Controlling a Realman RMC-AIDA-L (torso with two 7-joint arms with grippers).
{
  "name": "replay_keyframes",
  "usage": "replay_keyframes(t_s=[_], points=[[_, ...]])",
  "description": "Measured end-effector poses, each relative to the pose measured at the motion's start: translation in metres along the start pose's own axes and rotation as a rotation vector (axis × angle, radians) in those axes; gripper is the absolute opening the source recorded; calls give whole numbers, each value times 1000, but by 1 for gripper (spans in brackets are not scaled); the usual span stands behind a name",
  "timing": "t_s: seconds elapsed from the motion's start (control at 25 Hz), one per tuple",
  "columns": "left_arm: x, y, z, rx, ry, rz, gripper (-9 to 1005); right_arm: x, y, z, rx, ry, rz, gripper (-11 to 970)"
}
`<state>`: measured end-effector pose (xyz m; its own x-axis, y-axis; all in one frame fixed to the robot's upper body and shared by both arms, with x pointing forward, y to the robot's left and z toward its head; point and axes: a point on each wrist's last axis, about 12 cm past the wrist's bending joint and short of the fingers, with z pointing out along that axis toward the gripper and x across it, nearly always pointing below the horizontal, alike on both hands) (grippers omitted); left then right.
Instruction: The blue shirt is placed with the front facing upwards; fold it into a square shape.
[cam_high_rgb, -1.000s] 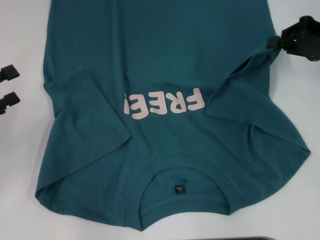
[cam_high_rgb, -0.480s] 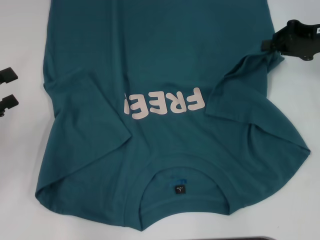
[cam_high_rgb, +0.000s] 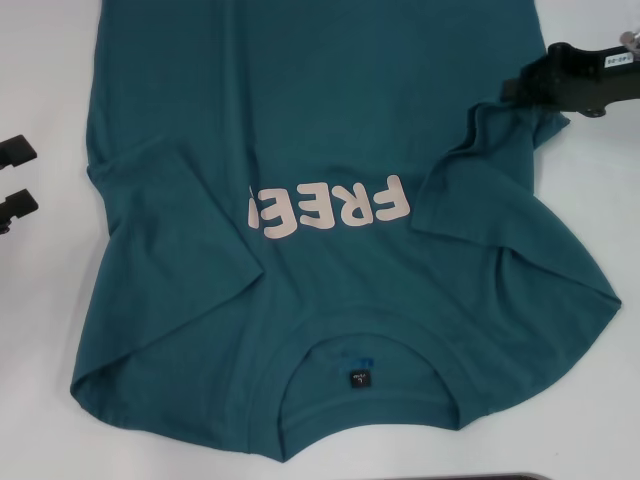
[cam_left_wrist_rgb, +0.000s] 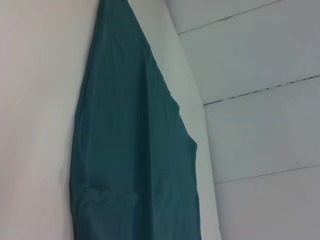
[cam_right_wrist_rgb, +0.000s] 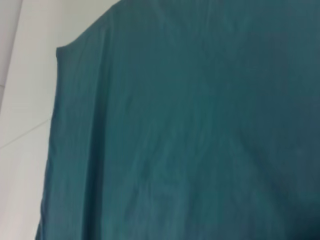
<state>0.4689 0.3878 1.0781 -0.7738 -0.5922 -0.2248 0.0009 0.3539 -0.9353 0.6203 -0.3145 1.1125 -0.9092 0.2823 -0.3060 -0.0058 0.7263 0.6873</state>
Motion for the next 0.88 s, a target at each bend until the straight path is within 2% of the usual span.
replay_keyframes(t_s=[0.2, 0.36, 0.6, 0.72, 0.88], points=[[1, 0, -1, 0, 0, 0, 932, -7, 1, 2, 34, -32, -31, 37], [1, 1, -1, -1, 0, 0, 932, -10, 3, 2, 29, -50, -62, 207], [-1, -1, 0, 2, 2, 3, 932, -12, 11, 0, -13, -51, -173, 465], [-1, -1, 0, 1, 1, 3, 933, -16, 12, -6, -39, -86, -239, 651], [-1, -1, -1, 5, -8, 2, 933, -21, 8, -11, -13, -117, -259, 841]])
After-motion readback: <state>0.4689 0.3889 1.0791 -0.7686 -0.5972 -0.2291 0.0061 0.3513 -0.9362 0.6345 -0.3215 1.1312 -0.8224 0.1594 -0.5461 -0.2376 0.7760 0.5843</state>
